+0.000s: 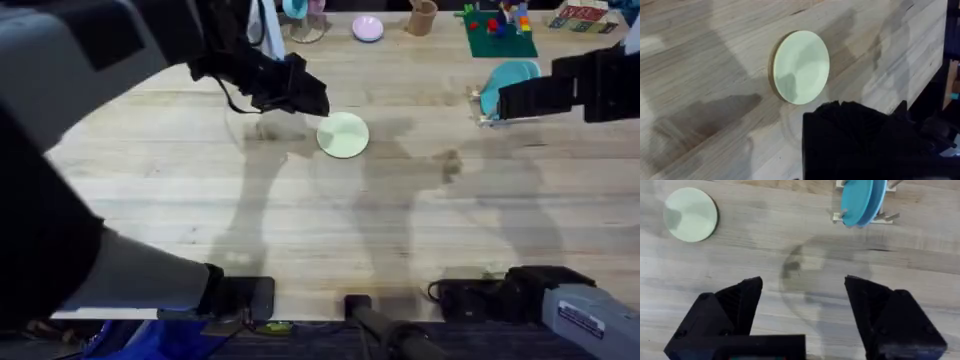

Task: Pick up the plates from the table one by one and place each into a slot on the dish rack.

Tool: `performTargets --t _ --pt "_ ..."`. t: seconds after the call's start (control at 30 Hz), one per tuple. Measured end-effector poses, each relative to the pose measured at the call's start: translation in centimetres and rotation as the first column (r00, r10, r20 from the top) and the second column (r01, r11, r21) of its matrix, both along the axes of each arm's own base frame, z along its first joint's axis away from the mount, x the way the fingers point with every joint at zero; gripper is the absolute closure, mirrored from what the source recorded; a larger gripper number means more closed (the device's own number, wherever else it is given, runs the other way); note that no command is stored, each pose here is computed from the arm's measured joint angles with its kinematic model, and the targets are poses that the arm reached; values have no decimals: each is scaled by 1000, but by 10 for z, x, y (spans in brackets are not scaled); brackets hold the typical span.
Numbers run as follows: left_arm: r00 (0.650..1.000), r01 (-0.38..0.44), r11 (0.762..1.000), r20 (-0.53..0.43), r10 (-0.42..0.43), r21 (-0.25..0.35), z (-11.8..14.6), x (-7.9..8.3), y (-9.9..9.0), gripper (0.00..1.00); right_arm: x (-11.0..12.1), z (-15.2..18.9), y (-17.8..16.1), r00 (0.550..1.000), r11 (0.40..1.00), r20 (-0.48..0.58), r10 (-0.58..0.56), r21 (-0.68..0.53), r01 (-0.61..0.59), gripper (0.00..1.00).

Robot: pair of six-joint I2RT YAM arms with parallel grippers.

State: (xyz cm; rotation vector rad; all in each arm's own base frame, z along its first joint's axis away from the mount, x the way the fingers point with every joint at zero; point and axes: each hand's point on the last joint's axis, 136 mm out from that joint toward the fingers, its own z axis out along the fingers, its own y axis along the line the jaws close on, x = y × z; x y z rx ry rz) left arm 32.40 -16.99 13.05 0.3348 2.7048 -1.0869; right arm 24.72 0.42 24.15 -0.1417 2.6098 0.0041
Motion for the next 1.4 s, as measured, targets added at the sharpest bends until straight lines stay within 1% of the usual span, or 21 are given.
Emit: performTargets --t 0.13,0.5,0.57,0.63,0.8,1.0,1.03,1.2,1.4 --pt "1000 0 1000 -26 0 -3 -10 2 -2 960 0 0 0 1000 1000 0 0 0 0 7" --pt "1000 0 1000 -17 0 -14 -10 5 -4 960 0 0 0 1000 1000 0 0 0 0 8" --pt "1000 1 1000 -20 -1 -17 -13 7 -5 961 0 0 0 1000 1000 0 0 0 0 8" --pt "999 1 1000 -33 -1 -18 -20 9 -5 961 0 0 0 1000 1000 0 0 0 0 7" --pt "997 -1 1000 -79 0 -13 -49 16 -7 961 0 0 0 1000 1000 0 0 0 0 7" --pt "989 -6 1000 -147 9 23 -86 18 -4 961 0 0 0 1000 1000 0 0 0 0 7" --pt "987 -5 1000 -161 9 22 -92 17 -4 961 0 0 0 1000 1000 0 0 0 0 7" --pt "981 -7 999 -196 1 -33 -98 18 -9 961 0 0 0 1000 1000 0 0 0 0 7" --pt "971 -5 991 -238 -27 -133 -101 21 -21 959 0 0 0 1000 1000 0 0 0 0 7"
